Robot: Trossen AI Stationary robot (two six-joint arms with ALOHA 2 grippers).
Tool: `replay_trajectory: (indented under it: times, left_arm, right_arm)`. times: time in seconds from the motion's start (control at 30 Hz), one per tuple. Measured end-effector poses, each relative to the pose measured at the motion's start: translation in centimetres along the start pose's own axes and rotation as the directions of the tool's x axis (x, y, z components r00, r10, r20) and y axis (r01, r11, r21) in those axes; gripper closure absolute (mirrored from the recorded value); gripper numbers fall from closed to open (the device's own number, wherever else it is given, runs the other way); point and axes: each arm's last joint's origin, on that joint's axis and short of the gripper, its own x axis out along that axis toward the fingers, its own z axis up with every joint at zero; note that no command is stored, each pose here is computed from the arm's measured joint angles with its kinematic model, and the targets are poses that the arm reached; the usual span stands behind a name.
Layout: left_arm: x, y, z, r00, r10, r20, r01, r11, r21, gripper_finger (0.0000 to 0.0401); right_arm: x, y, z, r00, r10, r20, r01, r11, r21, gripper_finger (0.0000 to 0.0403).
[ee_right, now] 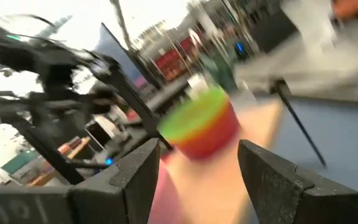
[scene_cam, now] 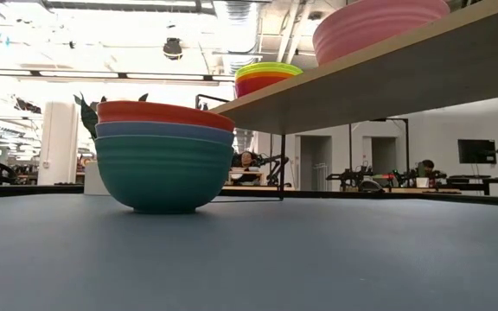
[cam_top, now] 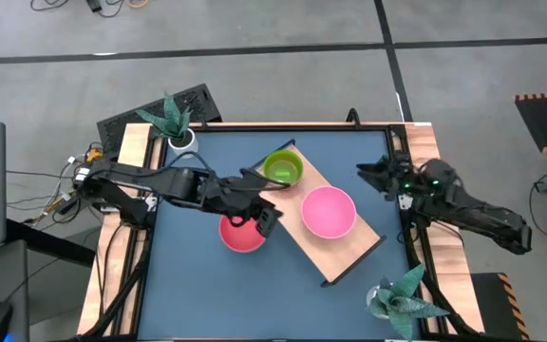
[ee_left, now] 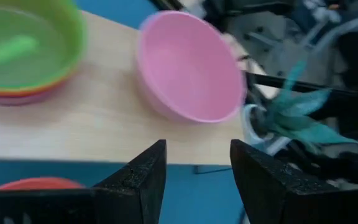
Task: Place and stack bowls onto a shelf
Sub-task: Stack the orange bowl on top of the pink bowl on the shelf
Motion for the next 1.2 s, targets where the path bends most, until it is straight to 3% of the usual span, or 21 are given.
replay_trajectory:
  times: [0.23, 0.5, 0.83, 1.07, 1.2]
  left_arm:
    - [-2.4, 1.5, -0.7, 0.980, 0.200, 0.006, -0.200, 0.978, 0.067, 0.0240]
    - [-2.8, 4.0, -2.4, 0.879, 0.471, -0.074, -0.466, 0.882, 0.077, 0.0240]
    - [-1.4, 5.5, -4.2, 0.727, 0.672, -0.142, -0.661, 0.741, 0.121, 0.0240]
    - [1.4, 7.5, -6.1, 0.699, 0.653, -0.291, -0.634, 0.755, 0.170, 0.0240]
    - [1.9, 9.6, -7.8, 0.639, 0.694, -0.332, -0.682, 0.710, 0.173, 0.0240]
  right_arm:
    - [-2.1, 5.3, 6.4, 0.972, 0.139, 0.192, -0.113, 0.984, -0.137, 0.0158]
    - [-6.1, 10.1, 11.1, 0.942, 0.240, 0.234, -0.186, 0.955, -0.231, 0.0158]
    - [-7.5, 10.4, 11.0, 0.990, 0.113, 0.082, -0.092, 0.971, -0.219, 0.0158]
    - [-7.4, 10.2, 10.8, 0.994, 0.087, 0.059, -0.073, 0.974, -0.213, 0.0158]
    - [-7.4, 10.2, 10.8, 0.994, 0.087, 0.060, -0.072, 0.974, -0.213, 0.0158]
